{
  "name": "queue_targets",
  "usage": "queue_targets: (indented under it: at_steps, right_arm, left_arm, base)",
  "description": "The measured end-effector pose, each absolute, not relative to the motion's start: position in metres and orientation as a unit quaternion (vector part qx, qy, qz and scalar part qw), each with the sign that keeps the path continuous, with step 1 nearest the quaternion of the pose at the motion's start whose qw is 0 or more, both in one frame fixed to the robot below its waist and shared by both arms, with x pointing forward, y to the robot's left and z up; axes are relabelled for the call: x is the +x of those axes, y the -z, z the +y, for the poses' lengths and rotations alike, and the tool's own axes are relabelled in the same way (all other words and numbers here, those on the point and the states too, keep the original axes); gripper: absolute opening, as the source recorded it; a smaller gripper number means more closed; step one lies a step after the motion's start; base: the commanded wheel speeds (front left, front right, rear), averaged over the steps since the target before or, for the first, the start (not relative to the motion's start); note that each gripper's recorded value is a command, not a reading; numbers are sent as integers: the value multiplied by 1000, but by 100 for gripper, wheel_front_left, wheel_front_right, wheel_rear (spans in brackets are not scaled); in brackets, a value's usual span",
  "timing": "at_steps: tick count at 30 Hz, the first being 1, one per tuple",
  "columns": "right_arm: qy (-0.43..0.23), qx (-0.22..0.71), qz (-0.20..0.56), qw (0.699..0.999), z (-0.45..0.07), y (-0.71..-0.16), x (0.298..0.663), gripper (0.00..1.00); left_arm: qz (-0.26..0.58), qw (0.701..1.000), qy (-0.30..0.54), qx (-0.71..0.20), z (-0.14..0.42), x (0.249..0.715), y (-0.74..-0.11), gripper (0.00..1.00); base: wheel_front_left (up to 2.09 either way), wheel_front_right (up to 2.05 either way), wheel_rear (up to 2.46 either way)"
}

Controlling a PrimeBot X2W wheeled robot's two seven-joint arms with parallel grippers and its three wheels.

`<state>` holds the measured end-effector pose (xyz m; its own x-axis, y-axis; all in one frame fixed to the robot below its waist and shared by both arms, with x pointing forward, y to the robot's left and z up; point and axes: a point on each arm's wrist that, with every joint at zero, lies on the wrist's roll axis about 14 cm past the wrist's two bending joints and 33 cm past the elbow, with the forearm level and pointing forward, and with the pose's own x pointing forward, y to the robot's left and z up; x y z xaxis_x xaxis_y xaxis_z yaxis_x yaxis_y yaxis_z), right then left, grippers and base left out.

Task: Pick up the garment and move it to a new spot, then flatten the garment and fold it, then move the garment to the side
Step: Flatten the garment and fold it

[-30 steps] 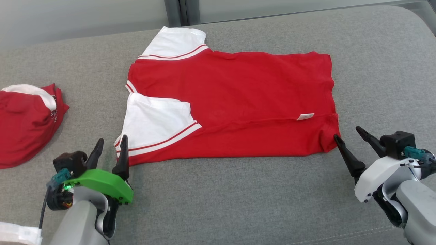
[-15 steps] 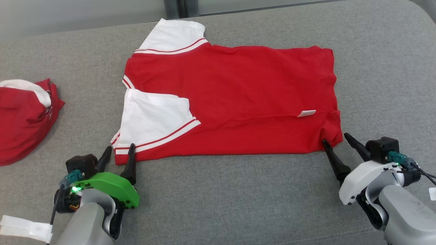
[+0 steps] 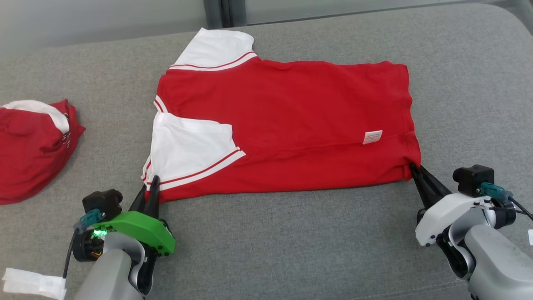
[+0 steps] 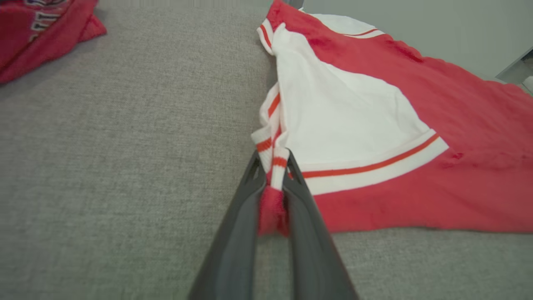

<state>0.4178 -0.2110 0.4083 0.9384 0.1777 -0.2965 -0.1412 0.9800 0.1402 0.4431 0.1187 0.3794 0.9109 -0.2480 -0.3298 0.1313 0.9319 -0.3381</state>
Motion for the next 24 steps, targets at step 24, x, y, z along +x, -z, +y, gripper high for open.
queue_targets:
  at_steps: [24]
  right_arm:
    - [-67, 75, 160, 982, -228, -405, 329, 37]
  left_arm:
    - [181, 960, 55, -207, 126, 325, -379, 0]
  base:
    - [0, 0, 0]
